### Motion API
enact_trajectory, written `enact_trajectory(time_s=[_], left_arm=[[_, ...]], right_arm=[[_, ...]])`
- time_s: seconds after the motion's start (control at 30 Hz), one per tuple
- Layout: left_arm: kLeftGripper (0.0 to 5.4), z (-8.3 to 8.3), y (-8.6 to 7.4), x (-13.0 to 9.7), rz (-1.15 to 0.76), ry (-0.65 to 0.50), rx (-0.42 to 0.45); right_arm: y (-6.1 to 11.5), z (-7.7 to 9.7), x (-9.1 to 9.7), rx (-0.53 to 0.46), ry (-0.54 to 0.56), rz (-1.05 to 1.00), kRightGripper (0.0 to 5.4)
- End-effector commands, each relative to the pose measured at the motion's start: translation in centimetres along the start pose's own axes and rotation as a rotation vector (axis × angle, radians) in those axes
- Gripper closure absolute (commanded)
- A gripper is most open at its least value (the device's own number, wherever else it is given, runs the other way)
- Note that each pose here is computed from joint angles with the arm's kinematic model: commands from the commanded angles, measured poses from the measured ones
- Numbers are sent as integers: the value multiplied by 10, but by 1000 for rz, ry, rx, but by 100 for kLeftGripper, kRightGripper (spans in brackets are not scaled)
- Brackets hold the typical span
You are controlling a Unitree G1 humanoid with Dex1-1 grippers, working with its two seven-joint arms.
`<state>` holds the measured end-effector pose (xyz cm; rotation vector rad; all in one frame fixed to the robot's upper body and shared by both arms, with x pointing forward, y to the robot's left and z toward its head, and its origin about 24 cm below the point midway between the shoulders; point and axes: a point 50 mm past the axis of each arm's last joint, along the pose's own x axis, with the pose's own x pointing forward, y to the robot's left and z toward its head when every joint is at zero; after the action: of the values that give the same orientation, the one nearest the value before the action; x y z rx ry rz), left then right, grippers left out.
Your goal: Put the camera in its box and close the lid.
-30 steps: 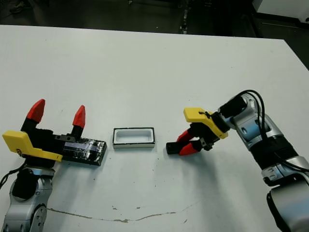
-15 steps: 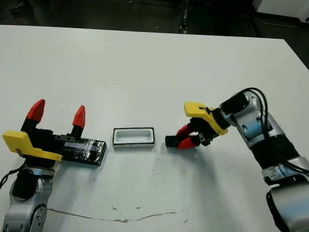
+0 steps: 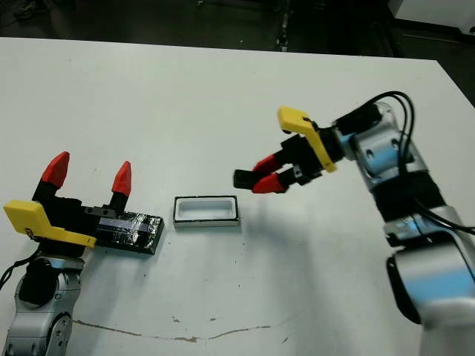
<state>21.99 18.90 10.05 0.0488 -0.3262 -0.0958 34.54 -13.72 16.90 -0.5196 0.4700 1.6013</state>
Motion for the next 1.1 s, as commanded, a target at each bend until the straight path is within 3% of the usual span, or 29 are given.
enact_trajectory(time_s=[0.03, 0.2, 0.53, 0.73, 1.1], left_arm=[[0, 0, 1, 0, -1, 10, 9], [0, 0, 1, 0, 0, 6, 4], [0, 0, 1, -1, 7, 3, 8], [0, -1, 1, -1, 5, 6, 4], [0, -3, 0, -3, 12, 12, 9]], right_arm=[[-8, 7, 11, -28, -21, -11, 374], [-14, 10, 33, -78, -11, -16, 374], [-10, 12, 67, -72, -57, 54, 374], [-7, 8, 77, -22, -51, 69, 374], [4, 2, 81, -3, -62, 26, 374]])
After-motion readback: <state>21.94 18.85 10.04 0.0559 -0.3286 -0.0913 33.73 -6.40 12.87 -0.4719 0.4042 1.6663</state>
